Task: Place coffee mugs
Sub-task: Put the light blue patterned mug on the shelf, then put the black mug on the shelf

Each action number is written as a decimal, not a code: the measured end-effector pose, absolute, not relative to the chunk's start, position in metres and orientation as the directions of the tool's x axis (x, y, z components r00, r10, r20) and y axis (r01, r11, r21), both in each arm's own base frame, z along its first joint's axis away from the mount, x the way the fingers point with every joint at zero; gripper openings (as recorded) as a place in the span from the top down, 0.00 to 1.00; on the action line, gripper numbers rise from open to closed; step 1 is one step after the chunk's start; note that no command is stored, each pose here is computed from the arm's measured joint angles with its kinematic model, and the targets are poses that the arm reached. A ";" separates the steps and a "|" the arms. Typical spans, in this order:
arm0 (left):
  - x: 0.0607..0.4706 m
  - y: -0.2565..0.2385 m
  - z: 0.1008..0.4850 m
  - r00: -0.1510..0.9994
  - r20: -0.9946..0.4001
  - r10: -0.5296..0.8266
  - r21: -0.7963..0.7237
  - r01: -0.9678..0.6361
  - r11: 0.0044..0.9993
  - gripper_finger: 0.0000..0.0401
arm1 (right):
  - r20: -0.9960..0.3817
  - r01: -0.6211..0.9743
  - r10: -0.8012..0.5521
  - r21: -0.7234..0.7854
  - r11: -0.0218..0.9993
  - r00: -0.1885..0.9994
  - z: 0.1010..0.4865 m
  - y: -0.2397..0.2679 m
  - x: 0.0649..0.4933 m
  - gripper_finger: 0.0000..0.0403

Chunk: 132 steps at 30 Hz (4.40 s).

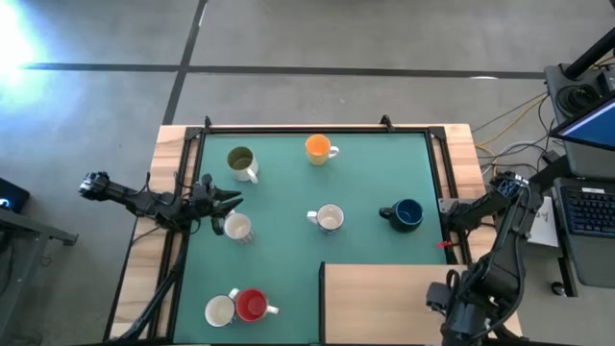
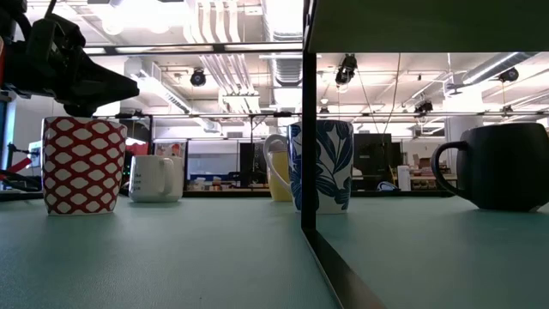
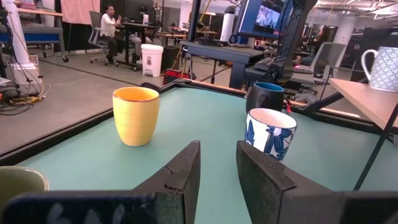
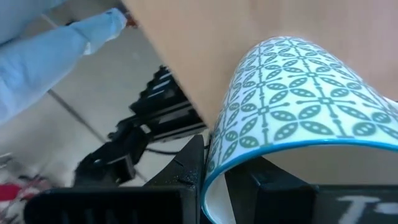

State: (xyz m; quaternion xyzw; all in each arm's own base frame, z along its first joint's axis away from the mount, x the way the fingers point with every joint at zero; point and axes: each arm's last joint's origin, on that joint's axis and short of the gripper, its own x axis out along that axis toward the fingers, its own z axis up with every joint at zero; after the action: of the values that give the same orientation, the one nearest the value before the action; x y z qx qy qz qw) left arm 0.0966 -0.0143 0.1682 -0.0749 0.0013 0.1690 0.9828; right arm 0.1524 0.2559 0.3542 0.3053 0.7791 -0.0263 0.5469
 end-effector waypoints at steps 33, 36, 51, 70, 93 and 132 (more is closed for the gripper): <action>0.097 -0.014 0.169 0.943 -0.025 0.332 -0.149 -0.332 0.932 0.78 | -0.833 0.471 0.498 0.349 0.810 -0.241 0.355 0.268 0.145 0.91; 0.097 -0.014 0.169 0.943 -0.025 0.332 -0.149 -0.332 0.932 0.78 | -0.830 0.464 0.503 0.356 0.811 -0.241 0.355 0.268 0.145 0.91; 0.097 -0.014 0.169 0.943 -0.024 0.332 -0.150 -0.332 0.931 0.78 | -0.841 0.403 0.494 0.383 0.831 -0.221 0.353 0.270 0.147 0.82; 0.097 -0.014 0.169 0.943 -0.024 0.332 -0.150 -0.332 0.931 0.78 | -0.812 0.457 0.548 0.417 0.785 -0.200 0.380 0.262 0.142 0.80; 0.097 -0.014 0.169 0.943 -0.024 0.332 -0.150 -0.332 0.931 0.78 | -0.886 0.496 0.388 0.464 0.734 0.255 0.448 0.204 0.123 0.82; 0.097 -0.014 0.169 0.943 -0.025 0.332 -0.149 -0.332 0.931 0.78 | -0.992 0.763 0.121 0.044 0.644 -0.045 0.298 0.011 0.226 0.53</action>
State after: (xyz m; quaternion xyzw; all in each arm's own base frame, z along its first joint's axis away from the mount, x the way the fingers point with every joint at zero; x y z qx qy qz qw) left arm 0.0967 -0.0143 0.1686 -0.0759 -0.0005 0.1690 0.9827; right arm 0.2260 0.0109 0.2982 0.3288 0.6727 -0.2641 0.6080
